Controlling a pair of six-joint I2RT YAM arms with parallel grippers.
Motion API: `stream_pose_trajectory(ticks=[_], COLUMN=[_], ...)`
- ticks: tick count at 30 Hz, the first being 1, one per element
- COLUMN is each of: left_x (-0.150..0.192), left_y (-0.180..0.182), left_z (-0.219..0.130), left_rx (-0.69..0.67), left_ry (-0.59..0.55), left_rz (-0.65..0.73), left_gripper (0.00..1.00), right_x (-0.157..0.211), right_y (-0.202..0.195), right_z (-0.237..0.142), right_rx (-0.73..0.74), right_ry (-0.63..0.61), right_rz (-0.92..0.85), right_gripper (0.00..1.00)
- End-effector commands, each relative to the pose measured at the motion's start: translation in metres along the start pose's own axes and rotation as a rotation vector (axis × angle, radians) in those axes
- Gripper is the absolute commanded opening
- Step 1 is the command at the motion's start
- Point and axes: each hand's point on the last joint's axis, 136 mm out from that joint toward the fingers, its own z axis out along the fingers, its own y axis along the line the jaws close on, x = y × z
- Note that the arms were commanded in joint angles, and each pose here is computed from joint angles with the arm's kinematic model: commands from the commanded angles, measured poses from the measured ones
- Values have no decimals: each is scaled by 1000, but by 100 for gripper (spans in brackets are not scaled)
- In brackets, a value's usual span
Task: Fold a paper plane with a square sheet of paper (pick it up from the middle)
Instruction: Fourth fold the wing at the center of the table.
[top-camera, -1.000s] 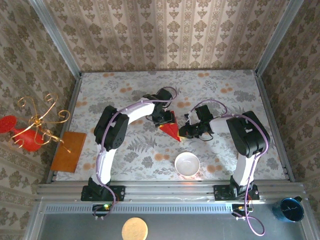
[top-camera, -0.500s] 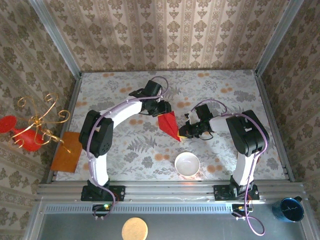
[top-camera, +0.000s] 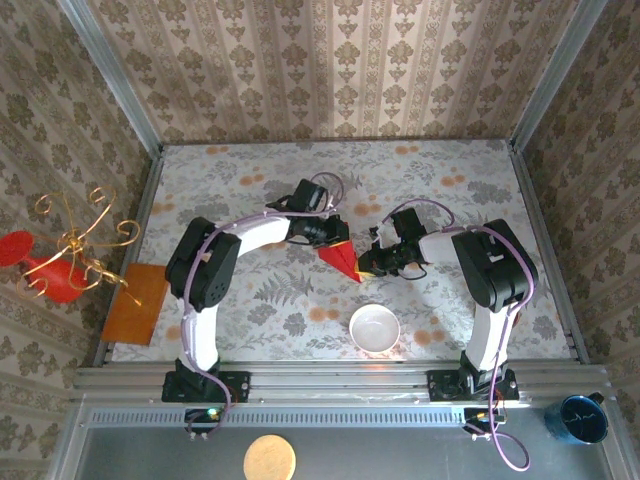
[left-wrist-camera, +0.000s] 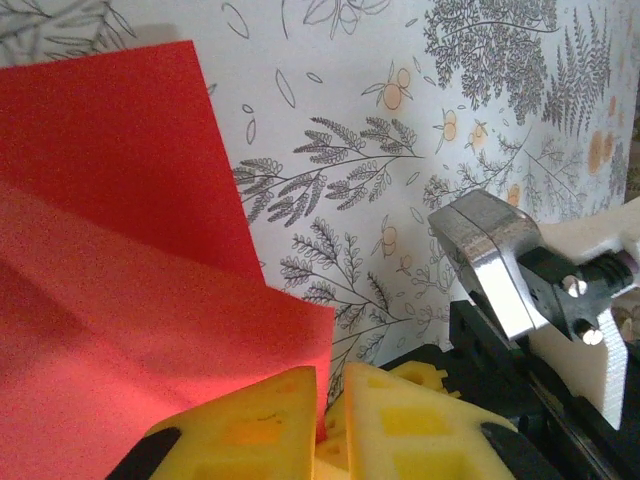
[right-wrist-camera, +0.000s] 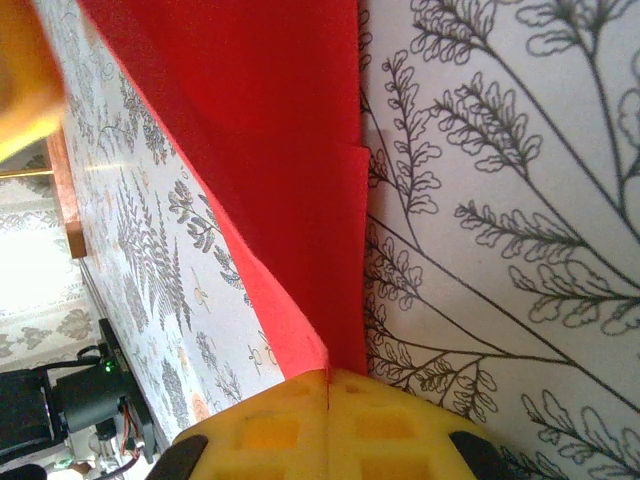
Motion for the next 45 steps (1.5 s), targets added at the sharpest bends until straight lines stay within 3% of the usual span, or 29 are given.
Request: stream_pose_trajectory(ticks=[1, 16, 24, 28, 36, 45], left_x=[0, 3, 2, 1, 0, 2], left_y=[-3, 13, 15, 15, 17, 20], left_z=[9, 23, 25, 26, 26, 28], left_rx=[23, -31, -40, -41, -45, -55], left_ry=[24, 54, 60, 60, 59, 64], left_rz=[1, -15, -19, -22, -29, -38], left_gripper=[14, 11, 11, 11, 10, 10], right_x=[5, 4, -2, -5, -9, -3], right_y=[-24, -24, 3, 10, 23, 29], right_z=[7, 5, -15, -28, -36, -13], right_rx=[74, 75, 41, 73, 79, 68], right_ry=[15, 9, -30, -63, -108, -42], right_rz=[51, 62, 49, 32, -33, -60], right_gripper=[5, 10, 28, 31, 20, 14])
